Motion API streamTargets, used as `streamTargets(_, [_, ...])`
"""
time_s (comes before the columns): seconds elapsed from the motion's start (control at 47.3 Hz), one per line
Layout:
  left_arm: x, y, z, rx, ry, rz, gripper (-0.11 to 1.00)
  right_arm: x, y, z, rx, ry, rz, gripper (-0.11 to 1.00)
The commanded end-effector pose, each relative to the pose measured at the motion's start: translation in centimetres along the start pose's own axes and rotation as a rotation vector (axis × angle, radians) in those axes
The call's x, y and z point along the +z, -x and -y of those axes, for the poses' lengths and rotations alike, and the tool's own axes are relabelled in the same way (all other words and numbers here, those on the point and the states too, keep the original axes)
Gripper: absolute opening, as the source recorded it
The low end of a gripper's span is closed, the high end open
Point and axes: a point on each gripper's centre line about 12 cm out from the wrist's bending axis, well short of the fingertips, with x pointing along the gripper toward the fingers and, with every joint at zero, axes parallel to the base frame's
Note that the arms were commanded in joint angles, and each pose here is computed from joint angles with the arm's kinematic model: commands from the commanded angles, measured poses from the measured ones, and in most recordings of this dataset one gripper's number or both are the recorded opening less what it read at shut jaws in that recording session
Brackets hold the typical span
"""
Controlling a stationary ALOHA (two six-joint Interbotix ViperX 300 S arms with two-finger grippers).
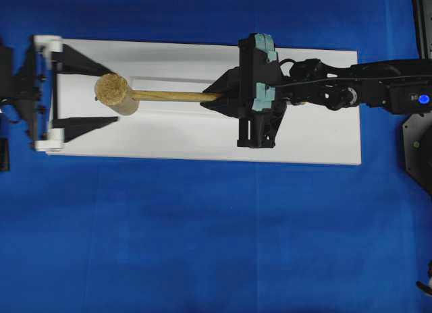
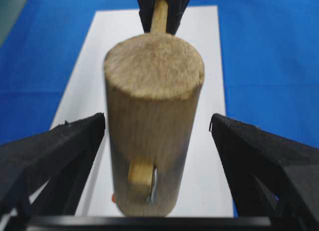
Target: Hit the mark with a hammer.
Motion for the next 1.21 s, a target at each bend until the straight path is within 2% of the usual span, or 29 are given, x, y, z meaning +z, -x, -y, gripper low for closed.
streamTargets(0.0, [1.3,-1.5,-0.2,0.005,0.001,0.019,0.93,1.8,0.4,0.0,-0.004,0.002,0.053,0.02])
streamTargets(0.169, [1.9,-3.3,-0.3,0.004,0.001,0.003,0.93,1.6,0.4,0.0,-0.003,0.002,0.047,0.02])
streamTargets(0.36, [1.6,-3.5,-0.5,0.006,0.004,-0.030,0.93,1.7,0.4,-0.1,0.000,0.004,0.046,0.02])
streamTargets(0.444, [1.4,-3.6,-0.4,0.003,0.002,-0.048,0.89,1.8,0.4,0.0,-0.002,0.002,0.052,0.02])
streamTargets(0.508, [1.3,-3.6,-0.4,0.002,0.000,-0.056,0.79,1.8,0.4,0.0,-0.002,0.002,0.052,0.02])
streamTargets(0.614, [1.3,-3.6,-0.4,0.002,-0.016,-0.054,0.48,1.8,0.4,-0.1,0.000,0.002,0.049,0.02])
streamTargets(0.656, [1.4,-3.6,-0.4,0.002,-0.021,-0.050,0.41,1.8,0.4,-0.1,0.000,0.002,0.049,0.02])
streamTargets(1.185, [1.4,-3.6,-0.5,0.005,-0.021,-0.047,0.43,1.7,0.4,-0.3,0.015,0.010,0.039,0.02])
